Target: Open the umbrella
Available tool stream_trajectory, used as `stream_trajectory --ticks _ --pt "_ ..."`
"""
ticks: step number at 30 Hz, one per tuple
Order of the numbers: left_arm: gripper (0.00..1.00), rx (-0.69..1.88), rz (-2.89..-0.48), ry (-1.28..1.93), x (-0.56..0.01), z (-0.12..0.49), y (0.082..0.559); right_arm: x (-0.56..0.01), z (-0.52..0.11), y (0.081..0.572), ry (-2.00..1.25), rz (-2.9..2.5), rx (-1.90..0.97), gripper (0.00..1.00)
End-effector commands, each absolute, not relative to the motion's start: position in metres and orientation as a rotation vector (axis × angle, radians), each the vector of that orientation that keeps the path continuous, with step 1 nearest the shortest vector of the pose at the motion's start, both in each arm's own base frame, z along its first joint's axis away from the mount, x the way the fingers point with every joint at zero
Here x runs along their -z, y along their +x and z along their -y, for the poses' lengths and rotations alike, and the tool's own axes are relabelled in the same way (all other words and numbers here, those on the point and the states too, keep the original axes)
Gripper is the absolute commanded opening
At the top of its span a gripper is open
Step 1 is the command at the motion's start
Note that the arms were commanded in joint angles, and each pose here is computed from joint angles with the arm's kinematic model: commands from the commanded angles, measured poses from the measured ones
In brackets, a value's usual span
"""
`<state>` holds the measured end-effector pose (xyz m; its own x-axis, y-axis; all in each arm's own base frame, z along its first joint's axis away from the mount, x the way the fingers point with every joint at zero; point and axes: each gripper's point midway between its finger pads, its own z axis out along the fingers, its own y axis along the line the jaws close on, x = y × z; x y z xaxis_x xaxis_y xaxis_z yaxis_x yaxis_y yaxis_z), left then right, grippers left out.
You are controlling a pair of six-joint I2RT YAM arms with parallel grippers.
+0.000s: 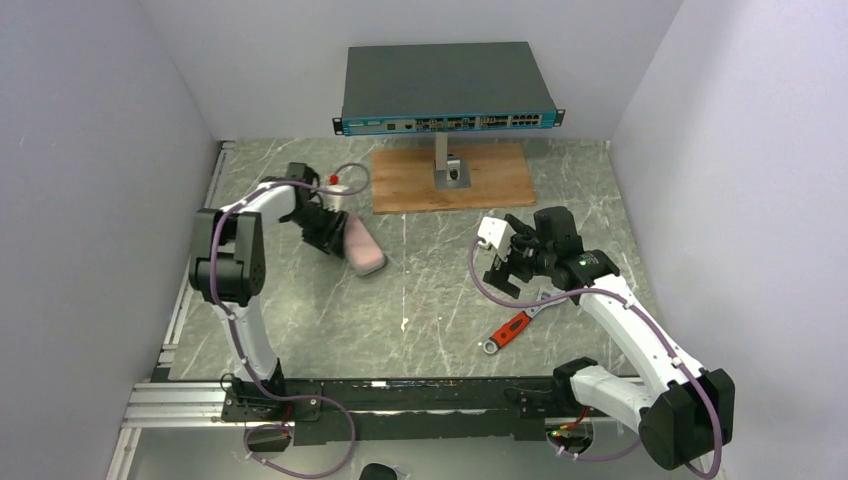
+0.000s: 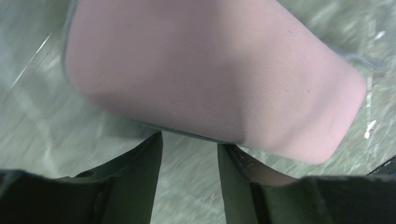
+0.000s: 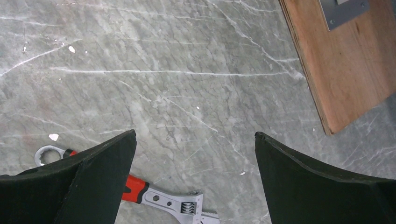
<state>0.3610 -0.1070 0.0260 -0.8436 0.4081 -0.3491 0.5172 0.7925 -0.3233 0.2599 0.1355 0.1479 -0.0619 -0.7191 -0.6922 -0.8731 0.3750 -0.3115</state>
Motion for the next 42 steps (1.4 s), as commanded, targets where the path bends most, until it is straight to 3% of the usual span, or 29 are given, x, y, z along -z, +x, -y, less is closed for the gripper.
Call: stream_trajectory --ticks 1,7,13,18,23,30,35,42 --pt "0.6 0.753 -2.615 0.963 -0.021 0.176 0.356 -0.165 -0.137 0.263 -1.424 -1.76 -0.214 1.0" --pt "0.62 0.74 -2.544 1.179 -0.026 0.2 0.336 -0.163 -0.135 0.262 -1.425 -1.77 -0.208 0.99" --pt "0.66 0.552 -2.4 1.192 -0.045 0.148 0.326 -0.159 -0.138 0.267 -1.399 -1.795 -0.23 0.95" --pt "0.71 0.47 -2.457 0.949 -0.058 0.105 0.361 -0.153 -0.141 0.271 -1.402 -1.799 -0.239 0.93" --pt "0.75 0.166 -2.319 0.937 -0.068 0.086 0.409 -0.152 -0.141 0.276 -1.408 -1.814 -0.231 0.9" --pt "0.64 -0.128 -1.953 1.1 -0.097 0.091 0.475 -0.152 -0.139 0.272 -1.406 -1.827 -0.232 0.87" --pt "0.61 -0.065 -1.891 1.212 -0.092 0.112 0.5 -0.152 -0.135 0.27 -1.402 -1.842 -0.22 0.86" --pt "0.57 0.113 -1.771 1.48 -0.077 0.182 0.481 -0.151 -0.128 0.262 -1.401 -1.849 -0.188 0.85"
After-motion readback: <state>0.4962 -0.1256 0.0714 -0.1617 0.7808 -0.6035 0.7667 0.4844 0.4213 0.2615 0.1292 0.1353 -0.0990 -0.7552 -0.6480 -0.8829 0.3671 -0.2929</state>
